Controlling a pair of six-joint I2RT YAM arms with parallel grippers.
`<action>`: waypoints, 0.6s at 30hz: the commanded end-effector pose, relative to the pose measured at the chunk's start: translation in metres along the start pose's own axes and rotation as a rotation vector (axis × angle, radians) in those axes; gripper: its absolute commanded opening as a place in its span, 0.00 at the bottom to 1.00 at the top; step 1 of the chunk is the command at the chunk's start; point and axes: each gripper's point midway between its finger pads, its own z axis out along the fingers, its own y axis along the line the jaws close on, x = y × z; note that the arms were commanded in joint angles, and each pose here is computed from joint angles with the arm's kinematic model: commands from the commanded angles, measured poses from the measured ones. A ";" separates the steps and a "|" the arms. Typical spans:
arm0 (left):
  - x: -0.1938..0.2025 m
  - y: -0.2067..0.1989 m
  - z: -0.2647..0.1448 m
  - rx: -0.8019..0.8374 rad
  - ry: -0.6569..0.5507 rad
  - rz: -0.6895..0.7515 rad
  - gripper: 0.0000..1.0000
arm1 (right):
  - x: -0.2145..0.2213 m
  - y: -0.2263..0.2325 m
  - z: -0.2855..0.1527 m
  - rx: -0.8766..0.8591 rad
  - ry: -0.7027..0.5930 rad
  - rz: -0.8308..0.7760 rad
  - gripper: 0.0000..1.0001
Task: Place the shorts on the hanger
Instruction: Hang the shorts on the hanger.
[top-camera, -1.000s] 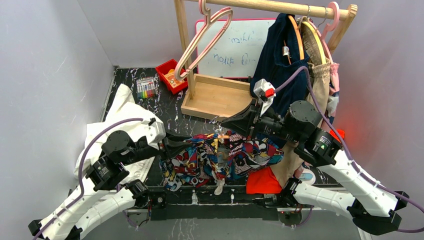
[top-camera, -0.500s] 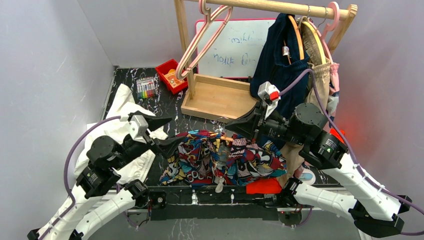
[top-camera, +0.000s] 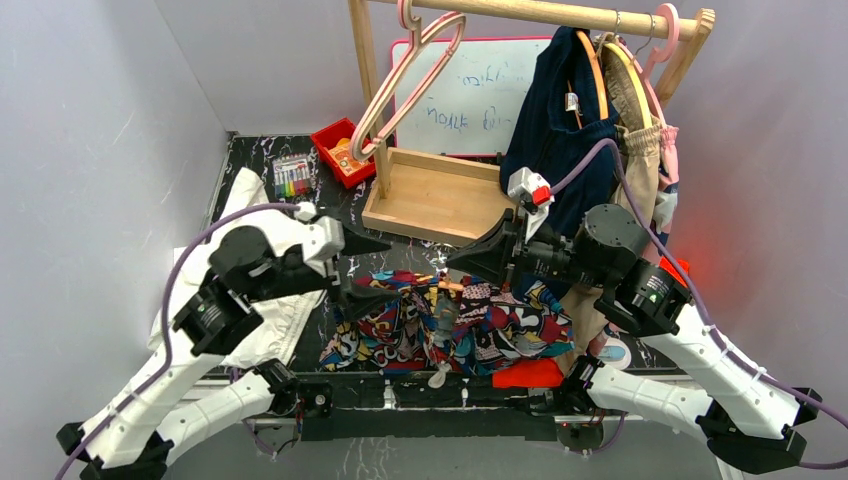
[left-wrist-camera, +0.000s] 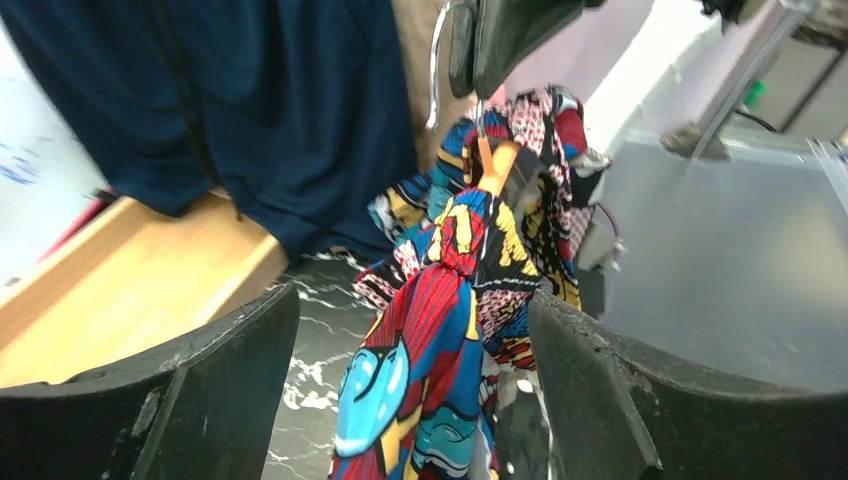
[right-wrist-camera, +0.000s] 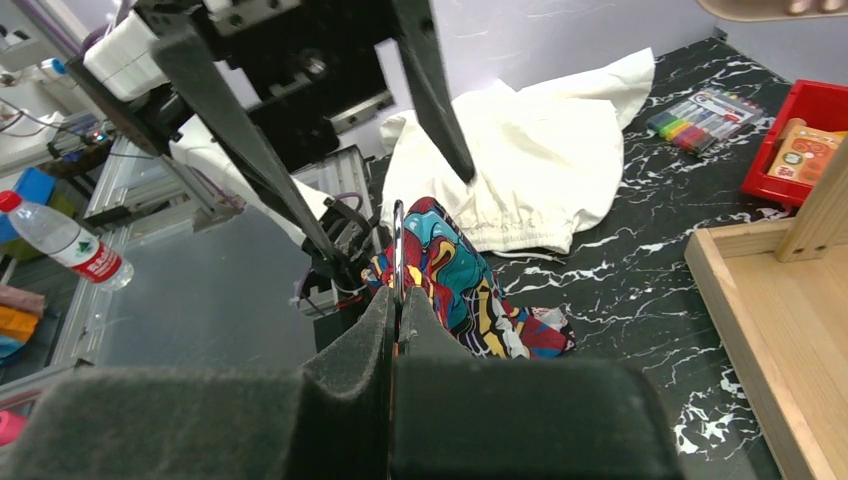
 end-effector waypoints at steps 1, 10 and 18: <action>0.011 -0.024 0.009 0.199 0.066 -0.004 0.83 | -0.030 0.023 -0.005 -0.101 -0.087 -0.059 0.00; 0.043 -0.042 0.031 0.428 0.189 -0.152 0.37 | -0.028 0.028 -0.007 -0.132 -0.072 -0.072 0.00; 0.039 -0.026 0.031 0.311 0.150 -0.057 0.00 | -0.014 0.027 -0.008 -0.125 0.025 -0.049 0.36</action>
